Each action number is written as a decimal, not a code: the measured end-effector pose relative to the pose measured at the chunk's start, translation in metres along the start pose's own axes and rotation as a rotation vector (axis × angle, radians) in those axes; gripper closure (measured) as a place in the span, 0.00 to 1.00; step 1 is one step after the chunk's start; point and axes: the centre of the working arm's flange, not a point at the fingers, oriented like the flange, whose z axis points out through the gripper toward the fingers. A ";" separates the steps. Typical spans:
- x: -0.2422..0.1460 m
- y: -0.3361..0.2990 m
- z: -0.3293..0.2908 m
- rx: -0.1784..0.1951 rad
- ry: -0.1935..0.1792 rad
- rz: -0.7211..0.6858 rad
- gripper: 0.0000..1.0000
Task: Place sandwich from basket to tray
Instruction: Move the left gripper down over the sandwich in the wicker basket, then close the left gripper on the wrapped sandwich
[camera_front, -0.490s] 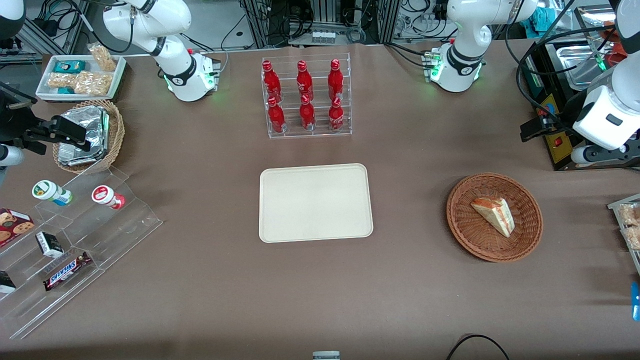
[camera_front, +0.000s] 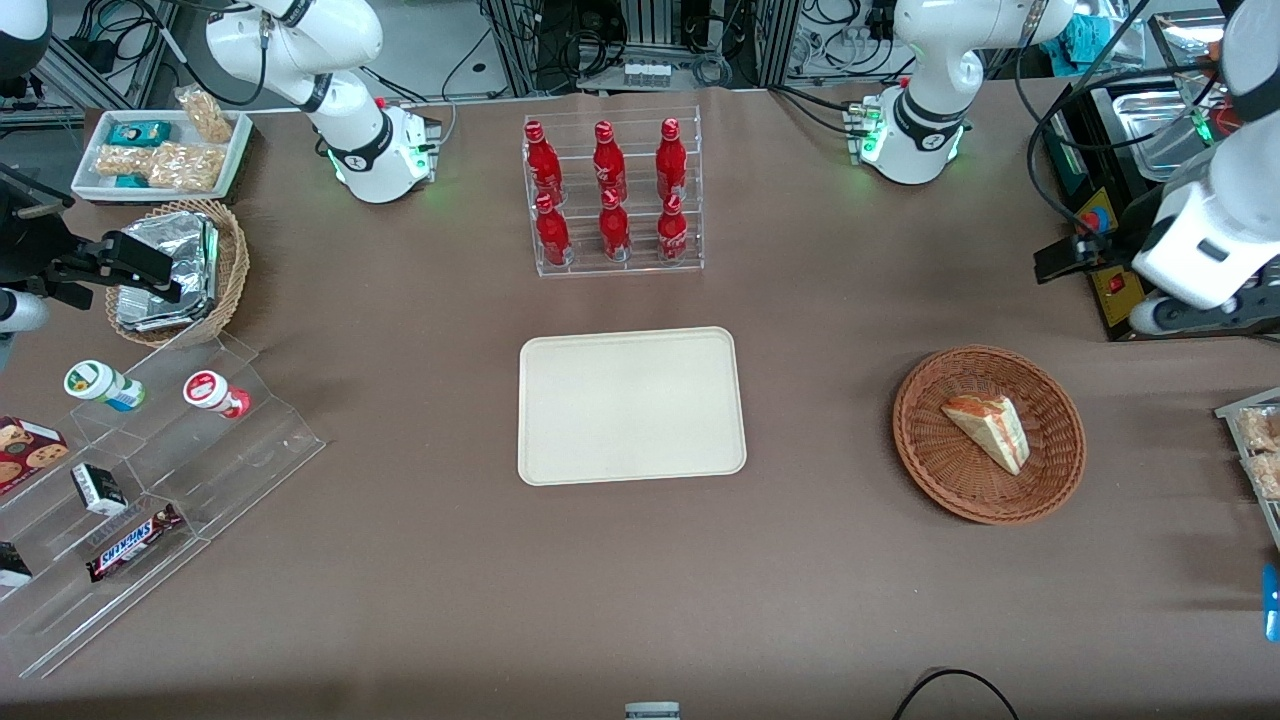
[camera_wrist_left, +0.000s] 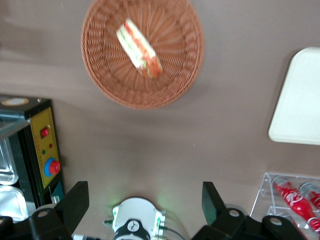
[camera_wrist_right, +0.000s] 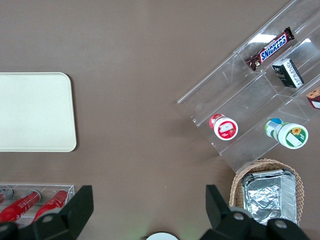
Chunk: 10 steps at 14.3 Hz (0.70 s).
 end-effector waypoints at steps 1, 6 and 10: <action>0.012 -0.004 0.024 0.008 -0.039 -0.011 0.00; 0.077 -0.029 0.143 -0.012 0.017 -0.064 0.00; 0.088 -0.041 0.205 -0.042 0.118 -0.114 0.00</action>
